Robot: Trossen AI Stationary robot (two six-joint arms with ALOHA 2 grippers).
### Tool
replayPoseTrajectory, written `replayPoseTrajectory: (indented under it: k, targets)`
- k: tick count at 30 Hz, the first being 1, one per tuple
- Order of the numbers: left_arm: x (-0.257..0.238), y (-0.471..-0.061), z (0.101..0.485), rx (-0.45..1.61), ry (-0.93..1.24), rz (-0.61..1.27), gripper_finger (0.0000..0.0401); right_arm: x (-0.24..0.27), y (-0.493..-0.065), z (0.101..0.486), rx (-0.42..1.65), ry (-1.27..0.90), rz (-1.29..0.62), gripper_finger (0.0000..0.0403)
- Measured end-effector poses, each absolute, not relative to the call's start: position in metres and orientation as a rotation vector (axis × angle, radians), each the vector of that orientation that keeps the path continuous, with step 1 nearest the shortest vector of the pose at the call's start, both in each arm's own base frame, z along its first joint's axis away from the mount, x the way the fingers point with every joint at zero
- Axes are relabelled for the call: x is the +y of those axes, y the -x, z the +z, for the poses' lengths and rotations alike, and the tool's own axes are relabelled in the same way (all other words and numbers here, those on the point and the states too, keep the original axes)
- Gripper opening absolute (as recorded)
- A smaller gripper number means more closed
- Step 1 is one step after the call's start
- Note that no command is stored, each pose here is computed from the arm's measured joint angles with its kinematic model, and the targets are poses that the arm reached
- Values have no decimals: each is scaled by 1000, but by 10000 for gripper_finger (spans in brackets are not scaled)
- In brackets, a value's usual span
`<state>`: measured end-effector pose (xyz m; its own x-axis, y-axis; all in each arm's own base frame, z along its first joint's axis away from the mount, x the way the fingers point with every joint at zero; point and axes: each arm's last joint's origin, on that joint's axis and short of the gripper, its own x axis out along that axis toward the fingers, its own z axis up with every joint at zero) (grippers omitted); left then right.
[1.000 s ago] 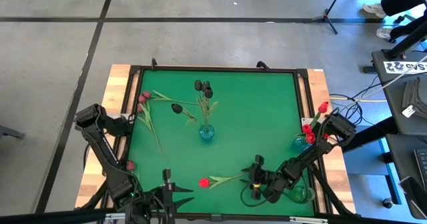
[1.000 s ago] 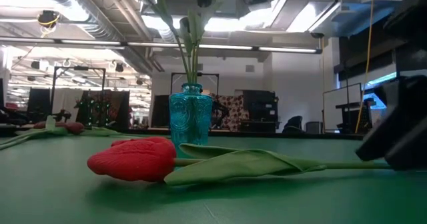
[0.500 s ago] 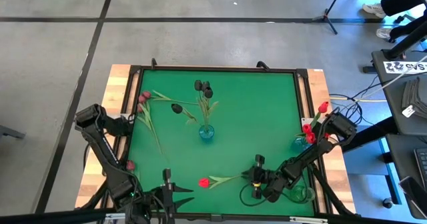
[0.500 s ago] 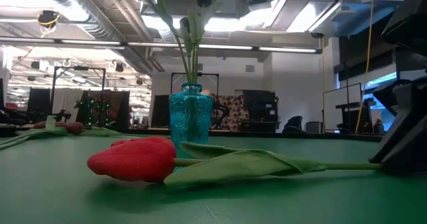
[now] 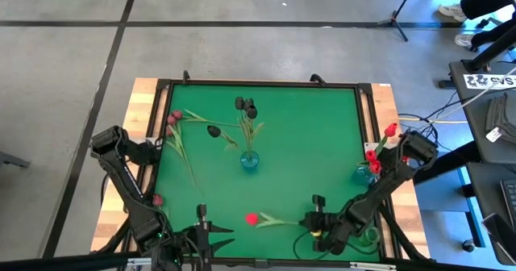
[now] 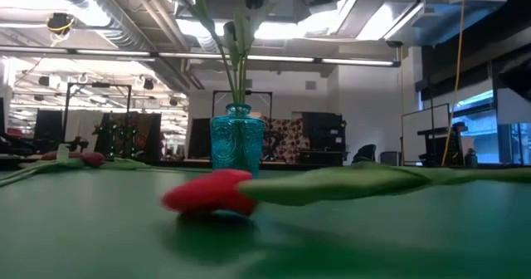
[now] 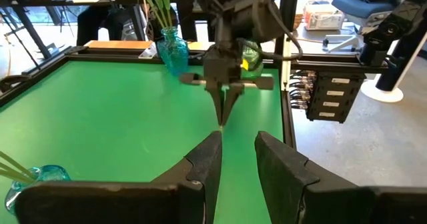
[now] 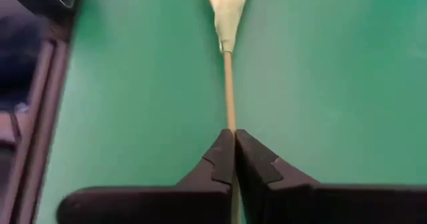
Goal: Sort flowers into vase by color
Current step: Put the red flower into the right blue vase
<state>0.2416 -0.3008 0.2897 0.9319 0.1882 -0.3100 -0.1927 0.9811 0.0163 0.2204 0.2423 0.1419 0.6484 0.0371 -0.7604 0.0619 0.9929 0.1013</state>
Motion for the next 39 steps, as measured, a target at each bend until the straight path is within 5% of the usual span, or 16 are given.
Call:
replayPoseTrajectory:
  k: [16,23,29,39]
  targets:
    - [-301,-242,290,317,7,195,90,222,-184,147,1360,-200,-282,14]
    - [-300,-242,290,316,7,195,90,226,-186,152,1407,-249,-268,135]
    - [-300,-243,290,317,7,199,90,230,-200,166,1184,-214,-306,215]
    - [-301,-241,290,317,7,192,90,211,-210,141,1125,-280,-327,178]
